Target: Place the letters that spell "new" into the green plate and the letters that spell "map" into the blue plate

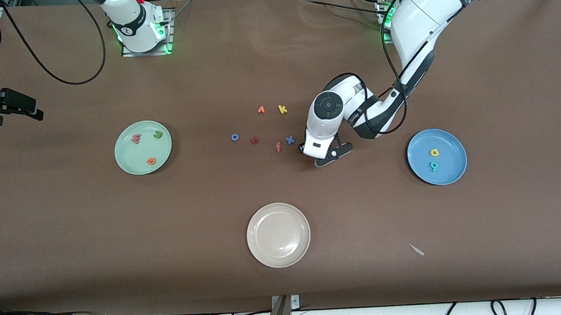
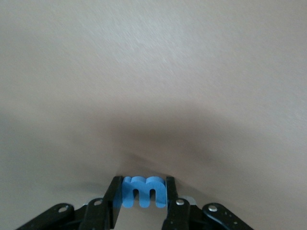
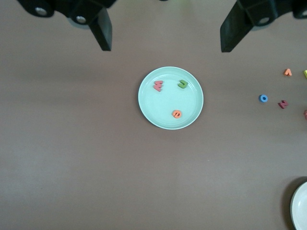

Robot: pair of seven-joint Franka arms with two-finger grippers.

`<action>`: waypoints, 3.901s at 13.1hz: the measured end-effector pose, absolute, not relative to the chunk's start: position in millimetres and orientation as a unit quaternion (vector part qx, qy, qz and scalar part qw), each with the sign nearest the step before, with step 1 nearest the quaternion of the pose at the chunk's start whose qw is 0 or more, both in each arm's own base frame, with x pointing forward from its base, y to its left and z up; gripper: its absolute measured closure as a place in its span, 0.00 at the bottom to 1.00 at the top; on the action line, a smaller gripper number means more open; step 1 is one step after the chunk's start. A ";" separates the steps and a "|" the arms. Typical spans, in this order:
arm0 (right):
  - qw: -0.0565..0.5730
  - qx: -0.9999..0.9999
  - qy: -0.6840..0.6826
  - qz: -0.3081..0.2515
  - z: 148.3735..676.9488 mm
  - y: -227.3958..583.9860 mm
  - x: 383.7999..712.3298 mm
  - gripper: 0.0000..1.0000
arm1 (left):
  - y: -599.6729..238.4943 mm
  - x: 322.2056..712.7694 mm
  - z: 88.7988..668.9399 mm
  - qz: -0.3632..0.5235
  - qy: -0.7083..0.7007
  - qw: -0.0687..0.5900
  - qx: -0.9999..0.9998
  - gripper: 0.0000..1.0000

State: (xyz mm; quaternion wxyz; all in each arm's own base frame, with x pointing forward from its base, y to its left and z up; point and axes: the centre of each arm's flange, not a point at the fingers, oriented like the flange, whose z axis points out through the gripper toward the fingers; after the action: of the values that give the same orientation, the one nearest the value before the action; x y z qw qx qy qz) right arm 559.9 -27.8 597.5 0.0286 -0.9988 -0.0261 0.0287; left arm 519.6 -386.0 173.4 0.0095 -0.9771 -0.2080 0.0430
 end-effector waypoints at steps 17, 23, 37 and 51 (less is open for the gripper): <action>0.007 -1.000 -0.019 -0.011 600.2 -24.3 569.6 0.00 | -27.0 632.6 205.6 0.226 0.215 0.038 -0.949 0.56; 0.008 -1.000 0.009 -0.007 598.6 -15.0 567.5 0.00 | -11.1 651.6 241.5 0.209 0.197 0.033 -0.957 0.00; 0.006 -0.999 -0.033 -0.011 599.5 -6.6 550.1 0.00 | 44.7 631.6 395.3 0.115 0.094 0.059 -0.987 0.00; 0.008 -1.000 -0.027 0.008 593.9 -2.7 559.2 0.00 | 7.0 553.9 582.5 -0.009 0.067 0.014 -0.998 0.00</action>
State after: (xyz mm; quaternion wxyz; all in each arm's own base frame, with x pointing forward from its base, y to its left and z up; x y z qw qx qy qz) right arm 559.2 -2.7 593.9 0.0077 -0.9996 -0.0272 0.0083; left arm 553.9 7.0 582.5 0.0140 -0.9976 0.0666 -0.0091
